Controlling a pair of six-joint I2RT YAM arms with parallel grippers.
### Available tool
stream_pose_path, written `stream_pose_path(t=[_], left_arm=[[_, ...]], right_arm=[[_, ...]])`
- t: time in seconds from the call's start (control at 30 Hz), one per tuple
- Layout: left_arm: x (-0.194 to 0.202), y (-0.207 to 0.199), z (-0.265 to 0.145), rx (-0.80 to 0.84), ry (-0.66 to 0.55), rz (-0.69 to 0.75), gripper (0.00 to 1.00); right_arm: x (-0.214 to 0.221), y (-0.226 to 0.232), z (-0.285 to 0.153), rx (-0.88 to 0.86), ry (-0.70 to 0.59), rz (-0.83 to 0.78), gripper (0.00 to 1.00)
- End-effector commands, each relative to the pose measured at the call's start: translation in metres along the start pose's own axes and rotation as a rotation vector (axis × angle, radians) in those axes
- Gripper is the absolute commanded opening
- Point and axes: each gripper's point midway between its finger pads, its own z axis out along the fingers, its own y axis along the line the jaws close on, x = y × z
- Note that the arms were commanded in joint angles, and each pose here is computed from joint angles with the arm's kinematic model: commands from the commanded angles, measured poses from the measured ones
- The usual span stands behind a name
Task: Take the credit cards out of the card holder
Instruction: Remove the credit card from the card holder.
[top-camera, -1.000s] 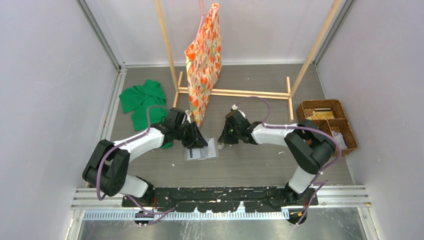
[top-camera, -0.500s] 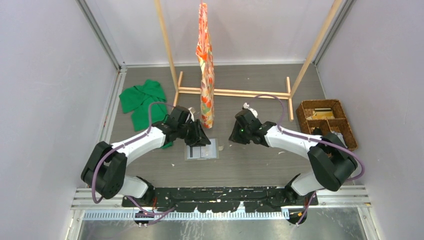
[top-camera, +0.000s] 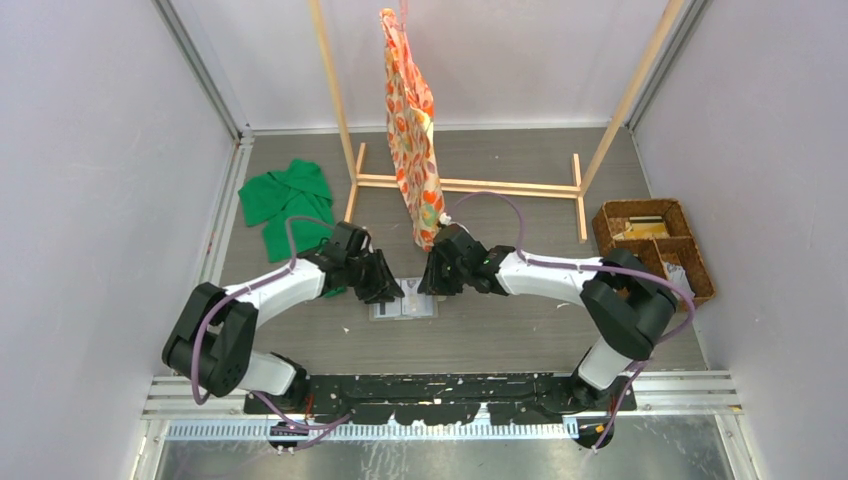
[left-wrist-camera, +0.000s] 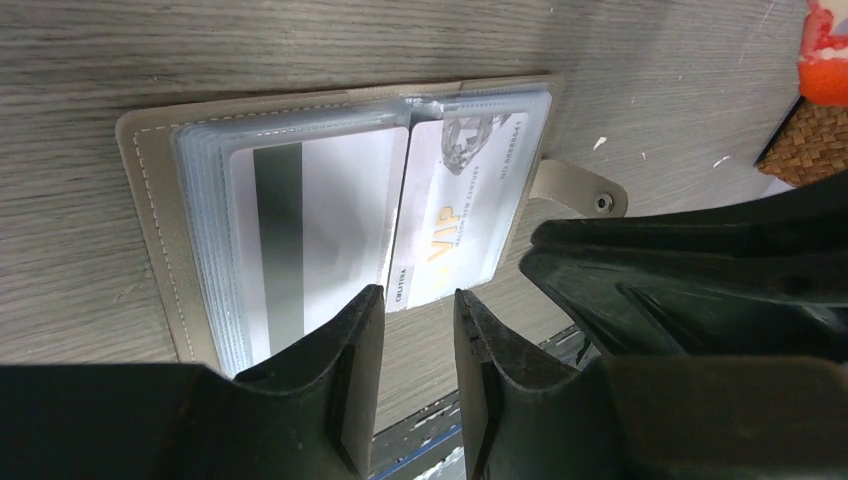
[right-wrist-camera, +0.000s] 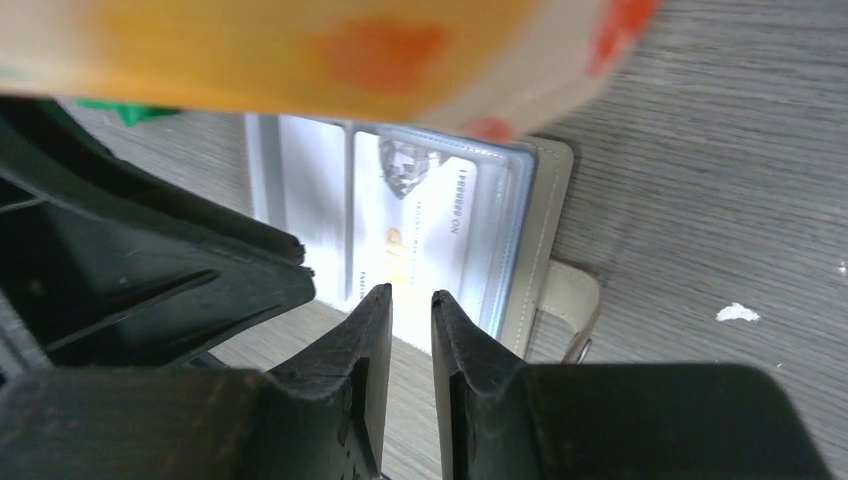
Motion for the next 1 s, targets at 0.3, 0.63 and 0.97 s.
stream_pose_path(t=[0.3,0.63,0.97], left_arm=[[-0.007,-0.002,0.01,0.017,-0.006,0.005,0.33],[-0.003,0.011,0.013,-0.015,-0.006,-0.004,0.33],[-0.004,0.014,0.015,0.009,-0.012,-0.03,0.28]], right_arm=[[0.006,-0.005,0.022,0.003,0.021,0.02,0.25],[0.022,-0.027,0.036,0.058,0.057,0.039,0.24],[0.03,-0.033,0.044,0.068,0.078,0.053,0.23]])
